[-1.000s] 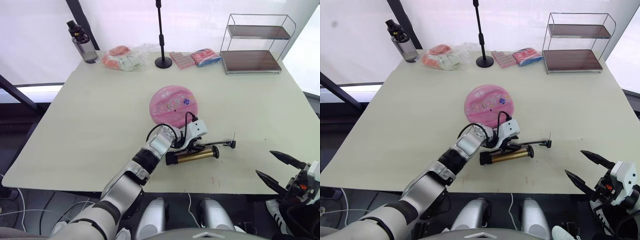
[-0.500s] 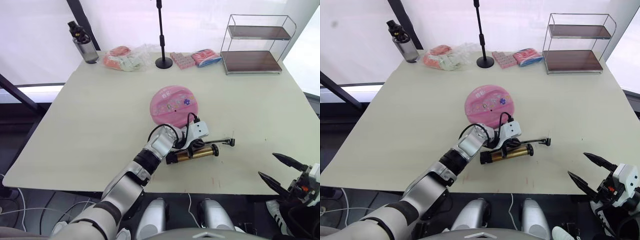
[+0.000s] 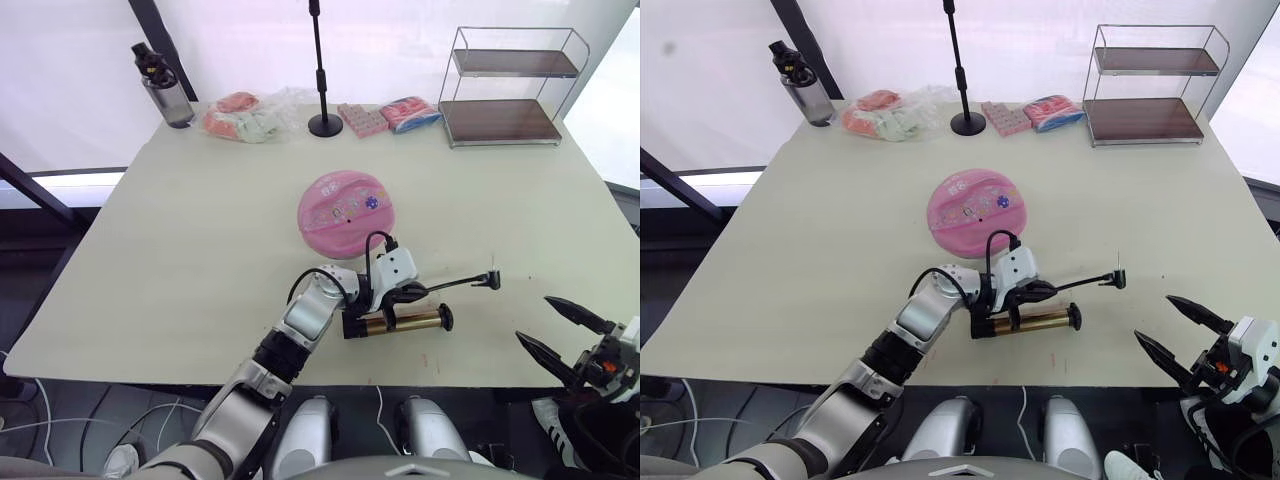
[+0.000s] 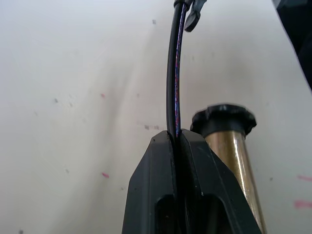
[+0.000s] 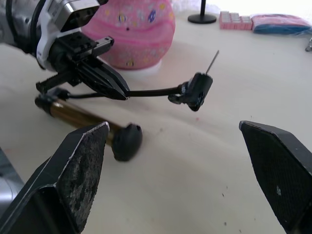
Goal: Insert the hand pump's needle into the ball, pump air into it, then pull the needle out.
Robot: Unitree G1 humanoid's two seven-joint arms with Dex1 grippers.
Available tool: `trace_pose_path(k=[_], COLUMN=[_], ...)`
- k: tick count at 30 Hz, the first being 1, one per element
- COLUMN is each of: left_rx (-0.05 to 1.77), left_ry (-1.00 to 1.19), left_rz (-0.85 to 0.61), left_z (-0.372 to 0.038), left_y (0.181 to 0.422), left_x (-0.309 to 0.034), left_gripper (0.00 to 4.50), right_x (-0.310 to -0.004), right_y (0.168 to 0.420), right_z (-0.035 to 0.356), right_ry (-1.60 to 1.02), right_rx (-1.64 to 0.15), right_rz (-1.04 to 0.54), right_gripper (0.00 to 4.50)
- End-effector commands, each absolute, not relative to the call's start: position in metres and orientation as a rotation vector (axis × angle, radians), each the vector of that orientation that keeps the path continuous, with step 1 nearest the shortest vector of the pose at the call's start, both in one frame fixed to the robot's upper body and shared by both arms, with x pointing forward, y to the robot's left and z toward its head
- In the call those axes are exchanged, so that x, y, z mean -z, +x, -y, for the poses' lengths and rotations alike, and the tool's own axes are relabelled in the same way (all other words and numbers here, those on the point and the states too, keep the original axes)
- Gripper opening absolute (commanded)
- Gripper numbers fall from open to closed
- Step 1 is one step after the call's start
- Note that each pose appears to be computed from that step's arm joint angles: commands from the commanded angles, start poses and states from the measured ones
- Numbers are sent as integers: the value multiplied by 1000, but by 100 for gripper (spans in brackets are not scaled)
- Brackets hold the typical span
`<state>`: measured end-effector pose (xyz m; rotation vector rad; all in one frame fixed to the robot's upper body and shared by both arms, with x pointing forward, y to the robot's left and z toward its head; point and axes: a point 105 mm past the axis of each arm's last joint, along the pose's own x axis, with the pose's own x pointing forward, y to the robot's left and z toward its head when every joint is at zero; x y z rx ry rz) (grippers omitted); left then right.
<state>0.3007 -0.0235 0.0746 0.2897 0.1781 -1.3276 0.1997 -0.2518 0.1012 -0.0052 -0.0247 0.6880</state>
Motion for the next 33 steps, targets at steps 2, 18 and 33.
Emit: trace_pose_path(k=[2, 18, 33], left_rx=[1333, 1339, 1350], left_ry=[185, 91, 93], left_rz=[-93, -83, -91], left_z=[21, 13, 13], left_y=[296, 291, 290], left_x=[-96, -98, -96], left_gripper=[7, 7, 7], right_x=[-123, -144, -145], right_y=[208, 241, 256], right_z=[248, 208, 191], right_ry=[128, 514, 603], right_rx=[-656, -628, -618], right_rz=[42, -111, -125], right_gripper=[450, 450, 450])
